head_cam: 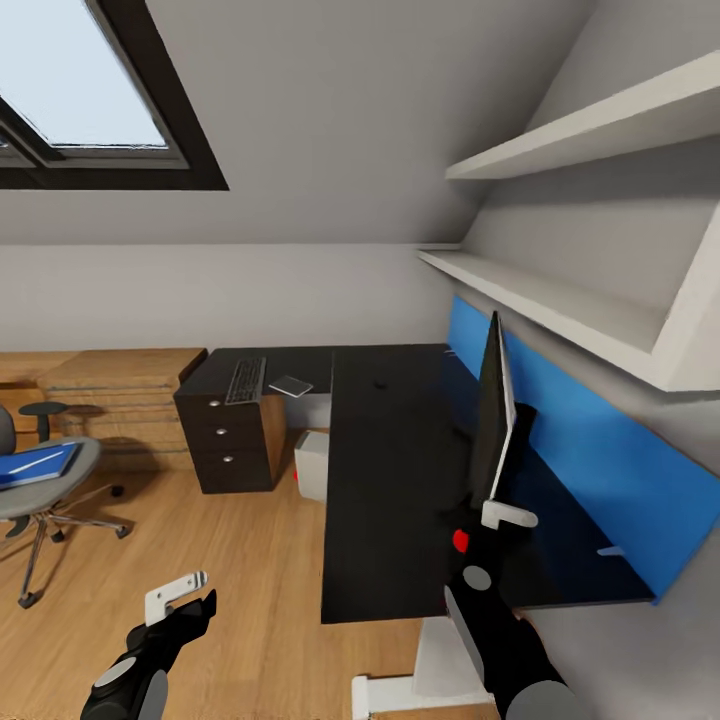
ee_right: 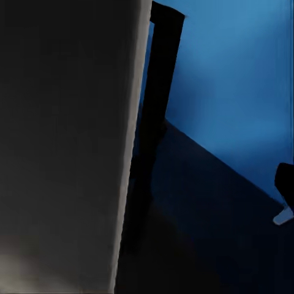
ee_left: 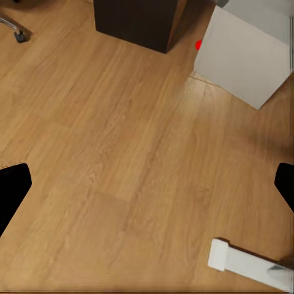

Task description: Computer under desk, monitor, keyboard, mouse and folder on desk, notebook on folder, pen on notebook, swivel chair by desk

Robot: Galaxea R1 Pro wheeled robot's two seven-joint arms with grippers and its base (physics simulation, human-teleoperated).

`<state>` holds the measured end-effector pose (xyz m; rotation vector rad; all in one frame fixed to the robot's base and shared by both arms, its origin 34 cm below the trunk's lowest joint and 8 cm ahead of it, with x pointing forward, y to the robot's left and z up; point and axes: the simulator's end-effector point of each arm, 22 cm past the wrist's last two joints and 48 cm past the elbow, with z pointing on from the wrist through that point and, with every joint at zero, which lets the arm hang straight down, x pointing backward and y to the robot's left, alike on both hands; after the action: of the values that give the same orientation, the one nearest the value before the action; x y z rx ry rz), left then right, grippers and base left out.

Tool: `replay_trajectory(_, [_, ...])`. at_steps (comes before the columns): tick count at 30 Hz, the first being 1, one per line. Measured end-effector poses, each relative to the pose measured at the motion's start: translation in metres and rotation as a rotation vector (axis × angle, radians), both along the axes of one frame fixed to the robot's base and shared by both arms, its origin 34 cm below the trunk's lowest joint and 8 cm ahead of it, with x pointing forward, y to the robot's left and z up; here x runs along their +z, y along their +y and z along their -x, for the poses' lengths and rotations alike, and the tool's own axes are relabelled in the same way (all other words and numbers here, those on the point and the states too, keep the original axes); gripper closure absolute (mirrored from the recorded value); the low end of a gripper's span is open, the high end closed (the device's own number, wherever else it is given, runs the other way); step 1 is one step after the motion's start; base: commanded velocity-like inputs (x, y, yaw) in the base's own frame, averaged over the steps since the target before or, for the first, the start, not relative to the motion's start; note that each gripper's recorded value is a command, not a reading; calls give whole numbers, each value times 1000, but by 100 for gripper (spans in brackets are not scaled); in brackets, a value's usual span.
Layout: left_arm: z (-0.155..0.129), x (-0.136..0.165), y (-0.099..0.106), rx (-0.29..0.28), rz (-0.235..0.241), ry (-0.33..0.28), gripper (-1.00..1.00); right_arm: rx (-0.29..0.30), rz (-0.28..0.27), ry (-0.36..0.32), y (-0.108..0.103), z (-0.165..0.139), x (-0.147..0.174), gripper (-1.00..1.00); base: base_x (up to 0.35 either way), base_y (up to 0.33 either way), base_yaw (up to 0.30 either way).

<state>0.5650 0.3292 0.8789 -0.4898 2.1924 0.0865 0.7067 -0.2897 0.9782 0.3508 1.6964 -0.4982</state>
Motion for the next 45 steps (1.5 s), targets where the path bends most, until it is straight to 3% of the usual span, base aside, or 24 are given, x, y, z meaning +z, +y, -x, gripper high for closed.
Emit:
replay_trajectory(17, [0,0,1,0,-1,0,-100,0,-1,1,0,0,-1,-100,-81,-267,0])
replay_trajectory(45, [0,1,4,7,1,-3,-100,-1,-3,1,0,0,-1,-100,-62,-9,0])
